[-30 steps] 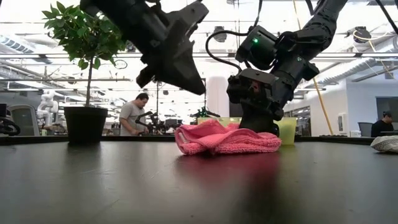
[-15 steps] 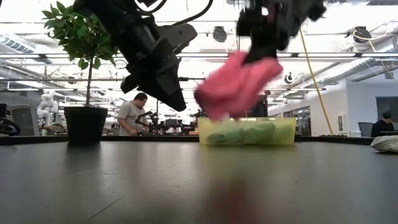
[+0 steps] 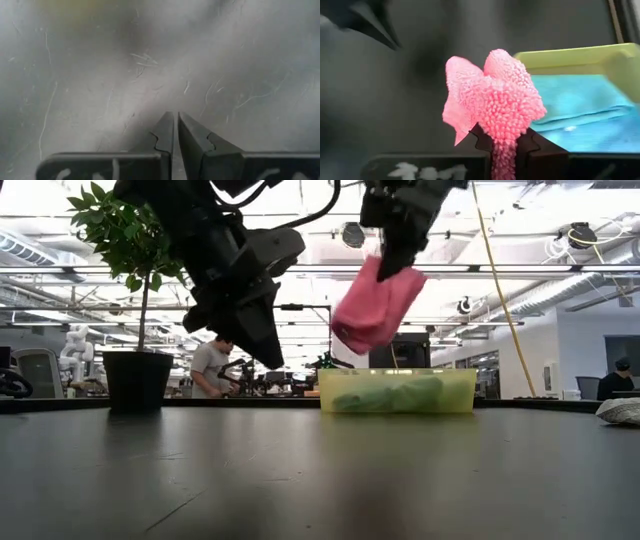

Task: Fold microfiber towels
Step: Put the pink microfiber cloth into the bin

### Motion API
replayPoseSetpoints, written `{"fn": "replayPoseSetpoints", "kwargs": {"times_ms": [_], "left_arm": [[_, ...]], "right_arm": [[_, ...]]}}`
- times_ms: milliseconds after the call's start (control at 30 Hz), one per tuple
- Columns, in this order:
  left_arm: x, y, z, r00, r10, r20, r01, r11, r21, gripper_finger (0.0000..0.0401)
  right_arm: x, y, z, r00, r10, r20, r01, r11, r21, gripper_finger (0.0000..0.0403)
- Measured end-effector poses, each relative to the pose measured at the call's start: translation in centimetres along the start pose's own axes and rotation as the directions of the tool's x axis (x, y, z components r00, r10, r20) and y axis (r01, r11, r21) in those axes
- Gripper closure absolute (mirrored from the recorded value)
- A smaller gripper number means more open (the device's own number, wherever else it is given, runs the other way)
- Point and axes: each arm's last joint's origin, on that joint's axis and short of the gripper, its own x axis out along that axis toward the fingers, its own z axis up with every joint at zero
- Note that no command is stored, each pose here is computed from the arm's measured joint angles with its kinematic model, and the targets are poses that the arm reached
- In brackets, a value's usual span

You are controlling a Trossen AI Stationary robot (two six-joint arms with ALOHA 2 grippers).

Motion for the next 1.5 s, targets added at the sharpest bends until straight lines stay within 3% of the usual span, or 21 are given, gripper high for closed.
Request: {"fn": "replayPoseSetpoints", "kwargs": {"times_ms": [300, 467, 700, 967, 1100, 1500], "left_arm": [[0.0, 0.1, -0.1, 1.0, 0.008, -0.013, -0.009, 1.0, -0.02, 0.0375], [0.0, 0.2, -0.2, 1.0, 0.015, -0.02, -0.016, 0.999, -0.037, 0.0375], [0.0, 0.2, -0.2, 1.0, 0.018, -0.022, -0.019, 0.998, -0.062, 0.0375], [0.0, 0.2, -0.2, 1.0, 0.017, -0.021, -0.019, 0.996, -0.088, 0.0375], [0.0, 0.2, -0.2, 1.0, 0.017, -0.021, -0.019, 0.995, -0.094, 0.0375], [0.0, 0.2, -0.2, 1.0, 0.017, -0.02, -0.019, 0.995, -0.102, 0.0375]], "right_arm": [[1.2, -7.2, 3.8, 0.999, -0.04, 0.023, 0.042, 0.992, -0.119, 0.0391], [2.0, -9.5, 4.6, 0.999, -0.033, -0.026, 0.029, 0.988, -0.152, 0.0391], [3.2, -10.6, 3.4, 0.986, 0.013, -0.166, -0.045, 0.98, -0.194, 0.0391], [3.1, -11.1, 3.2, 0.987, 0.019, -0.162, -0.053, 0.977, -0.206, 0.0391], [3.7, -11.1, 3.2, 0.986, 0.074, -0.15, -0.101, 0.979, -0.178, 0.0391], [9.2, -12.3, 2.6, 0.964, 0.13, -0.231, -0.172, 0.97, -0.17, 0.0391]]}}
